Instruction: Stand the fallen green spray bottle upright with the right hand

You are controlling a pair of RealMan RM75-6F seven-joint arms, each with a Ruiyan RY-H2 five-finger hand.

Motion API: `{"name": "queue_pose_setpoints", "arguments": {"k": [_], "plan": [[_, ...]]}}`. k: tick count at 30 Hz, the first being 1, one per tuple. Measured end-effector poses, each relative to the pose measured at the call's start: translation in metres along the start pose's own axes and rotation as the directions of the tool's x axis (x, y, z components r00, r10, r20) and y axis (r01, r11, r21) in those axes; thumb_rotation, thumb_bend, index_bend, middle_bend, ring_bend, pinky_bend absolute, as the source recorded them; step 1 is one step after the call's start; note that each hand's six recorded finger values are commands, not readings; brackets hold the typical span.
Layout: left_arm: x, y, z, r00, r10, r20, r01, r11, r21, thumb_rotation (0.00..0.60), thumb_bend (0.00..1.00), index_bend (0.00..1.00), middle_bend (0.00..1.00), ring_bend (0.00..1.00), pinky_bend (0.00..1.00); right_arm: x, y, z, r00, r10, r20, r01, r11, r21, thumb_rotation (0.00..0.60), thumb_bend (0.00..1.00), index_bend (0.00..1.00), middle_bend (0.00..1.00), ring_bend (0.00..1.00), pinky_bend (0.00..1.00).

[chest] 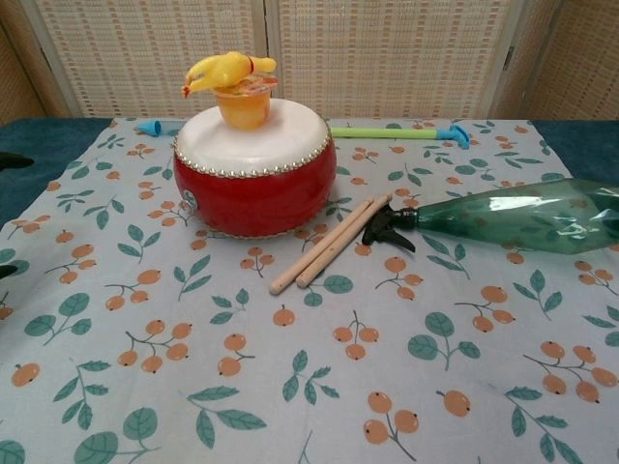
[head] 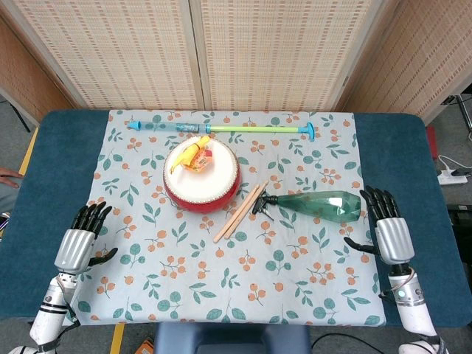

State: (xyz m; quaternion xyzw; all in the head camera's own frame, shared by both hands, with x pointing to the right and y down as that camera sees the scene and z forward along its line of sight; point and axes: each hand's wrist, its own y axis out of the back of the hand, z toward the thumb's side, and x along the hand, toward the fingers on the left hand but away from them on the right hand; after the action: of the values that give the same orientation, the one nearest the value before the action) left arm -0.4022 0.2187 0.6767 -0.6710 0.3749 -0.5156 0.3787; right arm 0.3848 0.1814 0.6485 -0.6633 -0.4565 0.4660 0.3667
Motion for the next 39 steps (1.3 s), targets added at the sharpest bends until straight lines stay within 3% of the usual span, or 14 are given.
{"name": "queue_pose_setpoints", "arguments": {"k": [12, 22, 29, 39], "plan": [[-0.005, 0.002, -0.007, 1.000, 0.006, -0.014, -0.006, 1.000, -0.009, 0.600, 0.17, 0.00, 0.00, 0.00, 0.03, -0.006, -0.003, 0.009, 1.000, 0.006, -0.020, -0.006, 1.000, 0.009, 0.600, 0.00, 0.03, 0.02, 0.00, 0.00], [-0.006, 0.000, -0.010, 1.000, -0.007, -0.022, 0.007, 1.000, -0.011, 0.600, 0.17, 0.00, 0.00, 0.00, 0.03, -0.047, 0.008, 0.020, 0.999, -0.032, -0.041, 0.031, 0.999, -0.026, 0.600, 0.00, 0.11, 0.17, 0.00, 0.00], [-0.009, 0.003, -0.006, 1.000, -0.002, -0.008, 0.001, 1.000, -0.026, 0.600, 0.17, 0.00, 0.00, 0.00, 0.03, -0.086, 0.016, 0.039, 0.997, 0.061, -0.053, -0.062, 0.998, -0.015, 0.600, 0.00, 0.14, 0.23, 0.05, 0.09], [-0.011, 0.006, -0.004, 1.000, 0.004, 0.012, -0.004, 0.999, -0.050, 0.600, 0.17, 0.00, 0.00, 0.00, 0.03, -0.124, -0.002, 0.070, 0.983, 0.183, -0.026, -0.175, 0.966, 0.190, 0.600, 0.00, 0.16, 0.26, 0.07, 0.09]]}}
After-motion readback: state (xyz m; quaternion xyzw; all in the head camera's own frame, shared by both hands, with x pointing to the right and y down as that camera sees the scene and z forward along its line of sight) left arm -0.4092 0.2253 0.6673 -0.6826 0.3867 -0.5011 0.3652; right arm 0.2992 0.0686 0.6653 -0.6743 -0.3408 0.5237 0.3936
